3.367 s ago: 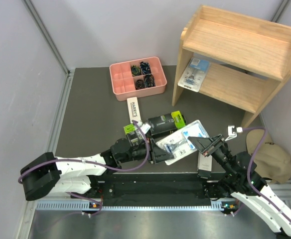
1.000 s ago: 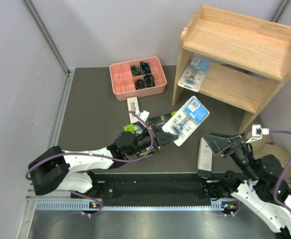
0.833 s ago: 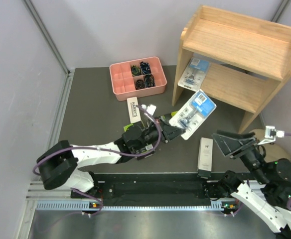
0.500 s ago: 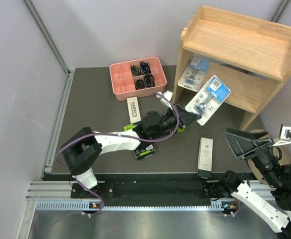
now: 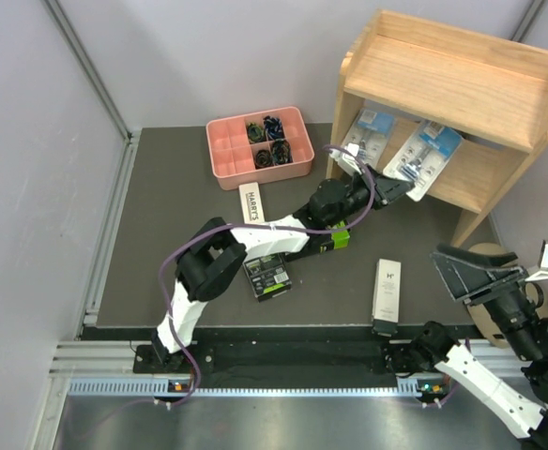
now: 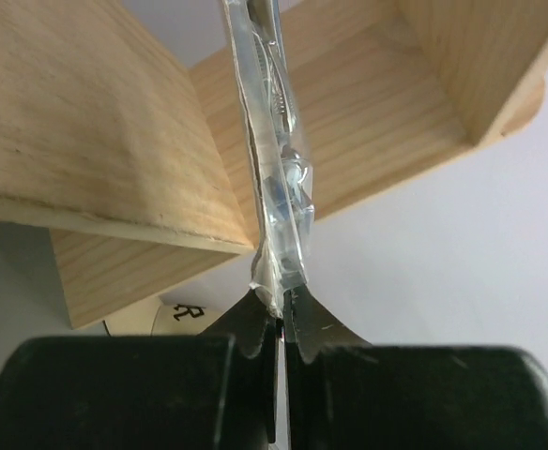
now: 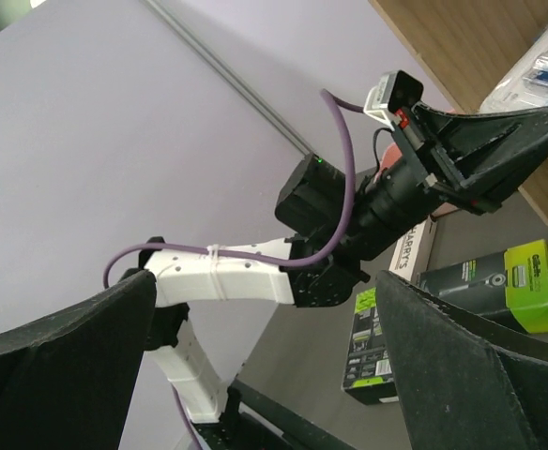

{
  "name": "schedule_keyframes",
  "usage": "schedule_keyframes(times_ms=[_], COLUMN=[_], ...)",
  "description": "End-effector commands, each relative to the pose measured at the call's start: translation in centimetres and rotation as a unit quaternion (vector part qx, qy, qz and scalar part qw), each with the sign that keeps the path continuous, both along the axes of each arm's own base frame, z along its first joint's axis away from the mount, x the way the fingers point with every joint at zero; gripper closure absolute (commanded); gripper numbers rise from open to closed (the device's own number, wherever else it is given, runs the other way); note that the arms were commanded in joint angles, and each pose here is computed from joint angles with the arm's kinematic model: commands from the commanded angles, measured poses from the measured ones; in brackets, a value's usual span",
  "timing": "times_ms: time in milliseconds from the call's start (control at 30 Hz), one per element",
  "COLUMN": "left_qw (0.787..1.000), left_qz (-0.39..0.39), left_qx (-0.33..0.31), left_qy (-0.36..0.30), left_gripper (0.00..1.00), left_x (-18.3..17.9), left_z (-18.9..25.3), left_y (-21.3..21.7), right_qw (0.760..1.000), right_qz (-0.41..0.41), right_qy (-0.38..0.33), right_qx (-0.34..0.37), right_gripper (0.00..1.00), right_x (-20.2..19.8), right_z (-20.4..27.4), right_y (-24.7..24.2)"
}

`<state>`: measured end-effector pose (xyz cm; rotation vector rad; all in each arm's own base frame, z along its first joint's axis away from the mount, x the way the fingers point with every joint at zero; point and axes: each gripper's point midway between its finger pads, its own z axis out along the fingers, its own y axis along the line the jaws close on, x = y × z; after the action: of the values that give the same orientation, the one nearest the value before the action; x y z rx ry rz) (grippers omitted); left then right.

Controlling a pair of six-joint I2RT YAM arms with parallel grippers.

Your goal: Place and organize the shaving razors onto the shelf

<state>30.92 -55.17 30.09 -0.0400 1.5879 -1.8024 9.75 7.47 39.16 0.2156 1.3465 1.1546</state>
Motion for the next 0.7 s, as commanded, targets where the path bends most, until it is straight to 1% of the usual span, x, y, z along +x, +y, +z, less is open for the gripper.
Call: schedule_keyframes(times_ms=[0, 67, 100, 133, 200, 267, 367, 467, 533, 633, 667], left_qw=[0.998, 0.997, 0.996, 0.996, 0.996, 0.995, 0.993, 0.993, 0.992, 0.992, 0.992], left_qz=[0.03, 0.052, 0.056, 0.062, 0.068, 0.078, 0.094, 0.098, 0.097, 0.101, 0.101], left_qx=[-0.047, -0.047, -0.049, -0.038, -0.039, -0.027, -0.026, -0.025, -0.025, -0.023, -0.025], left_qy=[0.018, 0.037, 0.038, 0.045, 0.044, 0.051, 0.06, 0.066, 0.072, 0.075, 0.077], left_gripper=[1.0, 1.0, 1.0, 1.0, 1.0, 1.0, 0.99, 0.97, 0.9, 0.85, 0.84], left_x=[2.3, 3.5, 3.8, 4.2, 4.7, 5.4, 6.2, 6.8, 7.4, 7.8, 7.9], left_z=[2.4, 1.6, 1.9, 1.1, 1.8, 1.1, 1.0, 0.8, 0.5, 0.4, 0.5], left_y=[-0.3, -0.4, -0.5, -0.7, -1.0, -1.1, -0.7, -0.5, -0.3, 0.0, 0.0], right_qw=[1.0, 1.0, 1.0, 0.999, 0.999, 0.999, 0.999, 0.999, 0.999, 0.999, 0.999], right_qz=[-0.019, -0.019, -0.02, -0.022, -0.022, -0.024, -0.025, -0.026, -0.026, -0.029, -0.029], right_qy=[-0.017, -0.014, -0.013, -0.022, -0.021, -0.022, -0.021, -0.019, -0.019, -0.019, -0.018], right_qx=[0.012, 0.01, 0.009, 0.021, 0.022, 0.024, 0.024, 0.024, 0.026, 0.028, 0.029], right_gripper=[0.01, 0.01, 0.01, 0.01, 0.01, 0.01, 0.01, 0.01, 0.01, 0.01, 0.01], right_x=[-0.7, -0.7, -0.7, -1.3, -1.4, -1.4, -1.5, -1.5, -1.5, -1.5, -1.6], right_z=[1.3, 1.1, 1.1, 1.3, 1.1, 1.1, 1.0, 0.9, 0.8, 0.7, 0.7], right_y=[-1.6, -1.6, -1.6, -2.3, -2.4, -2.6, -2.7, -2.7, -2.8, -2.9, -3.0])
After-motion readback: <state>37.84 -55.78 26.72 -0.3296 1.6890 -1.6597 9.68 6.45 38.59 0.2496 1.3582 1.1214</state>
